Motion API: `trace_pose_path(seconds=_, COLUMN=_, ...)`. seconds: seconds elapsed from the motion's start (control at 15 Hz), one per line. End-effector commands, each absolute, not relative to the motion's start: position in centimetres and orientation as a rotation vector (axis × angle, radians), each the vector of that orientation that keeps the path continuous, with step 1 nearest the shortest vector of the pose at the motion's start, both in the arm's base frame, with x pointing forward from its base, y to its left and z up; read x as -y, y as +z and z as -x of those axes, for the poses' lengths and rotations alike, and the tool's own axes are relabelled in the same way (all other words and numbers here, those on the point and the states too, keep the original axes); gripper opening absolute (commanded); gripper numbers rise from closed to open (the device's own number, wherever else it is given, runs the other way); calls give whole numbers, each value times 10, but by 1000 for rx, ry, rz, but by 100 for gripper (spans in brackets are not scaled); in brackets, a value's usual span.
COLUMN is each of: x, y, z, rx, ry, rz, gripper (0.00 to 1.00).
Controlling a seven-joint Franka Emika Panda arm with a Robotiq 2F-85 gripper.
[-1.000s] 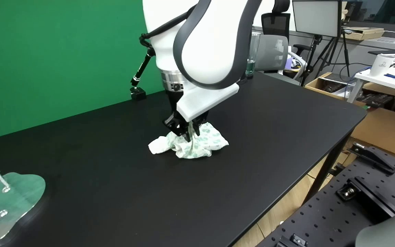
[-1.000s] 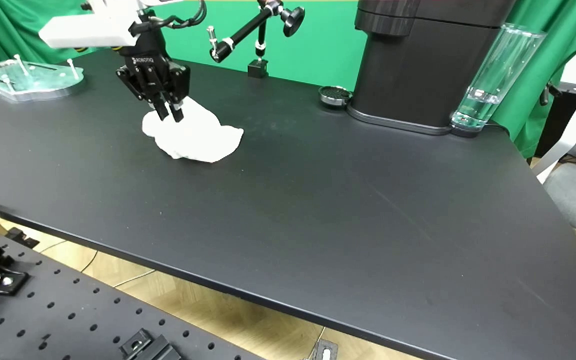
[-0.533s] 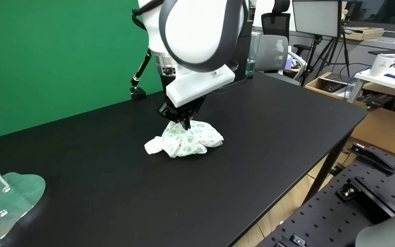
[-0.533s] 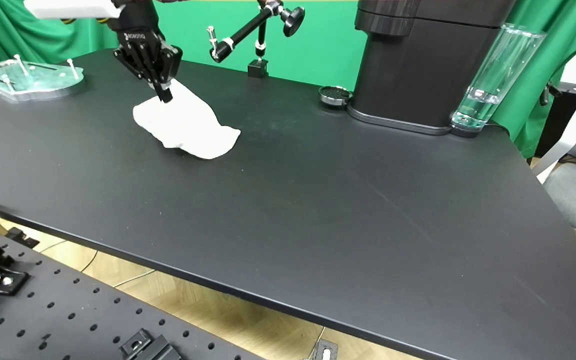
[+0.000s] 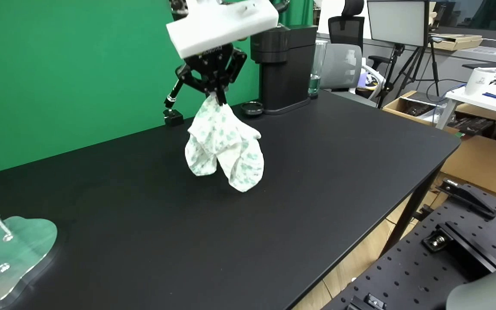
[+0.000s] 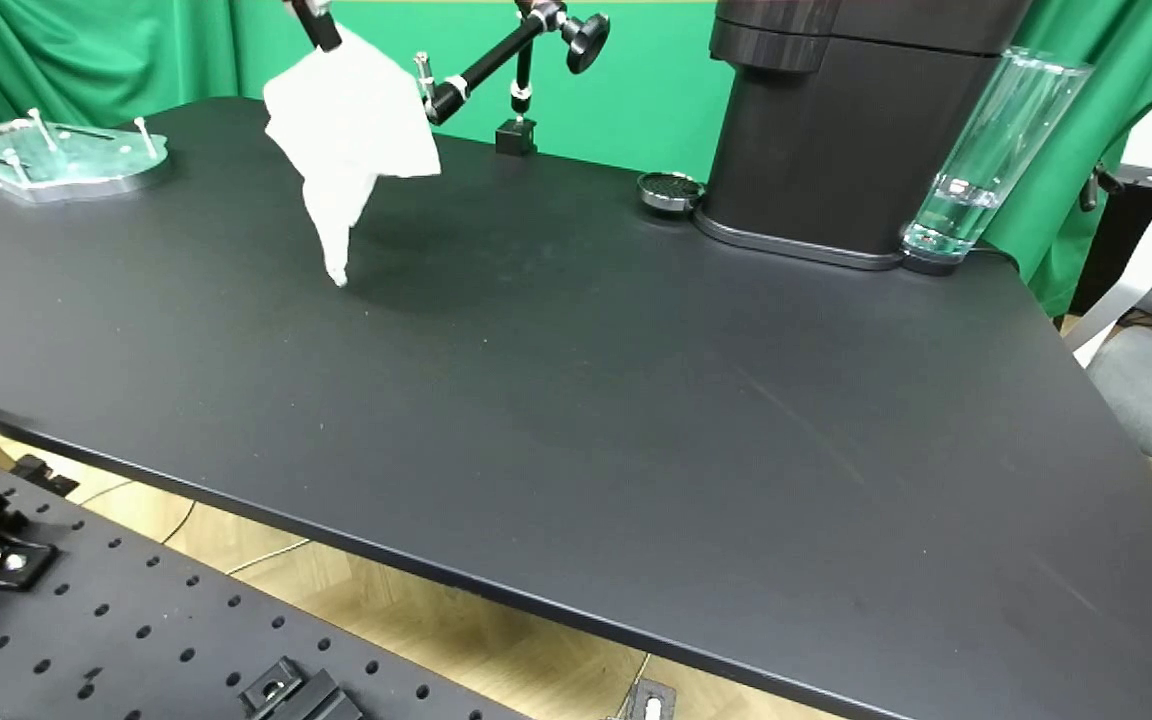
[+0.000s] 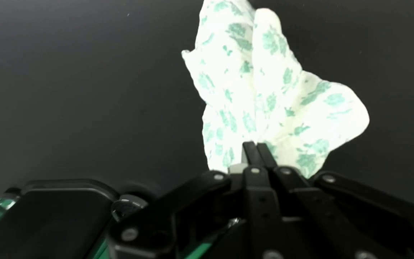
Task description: Put the cloth on the stand
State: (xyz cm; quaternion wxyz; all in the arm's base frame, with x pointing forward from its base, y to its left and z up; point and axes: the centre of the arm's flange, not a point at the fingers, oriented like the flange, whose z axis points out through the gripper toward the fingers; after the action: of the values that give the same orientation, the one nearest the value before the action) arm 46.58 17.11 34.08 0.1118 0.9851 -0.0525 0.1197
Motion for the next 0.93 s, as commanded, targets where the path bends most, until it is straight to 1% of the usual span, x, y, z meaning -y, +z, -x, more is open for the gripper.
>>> trace_pose_path(seconds=0.0, x=-172, y=382, z=-490, rx=285, ry=462, rz=-2791, gripper=0)
trace_pose_path(seconds=0.47, x=-166, y=420, z=-520, rx=558, ry=594, rz=-2661, gripper=0)
trace_pose_path(seconds=0.87, x=-176, y=416, z=-541, rx=740, ry=687, rz=-2549, gripper=0)
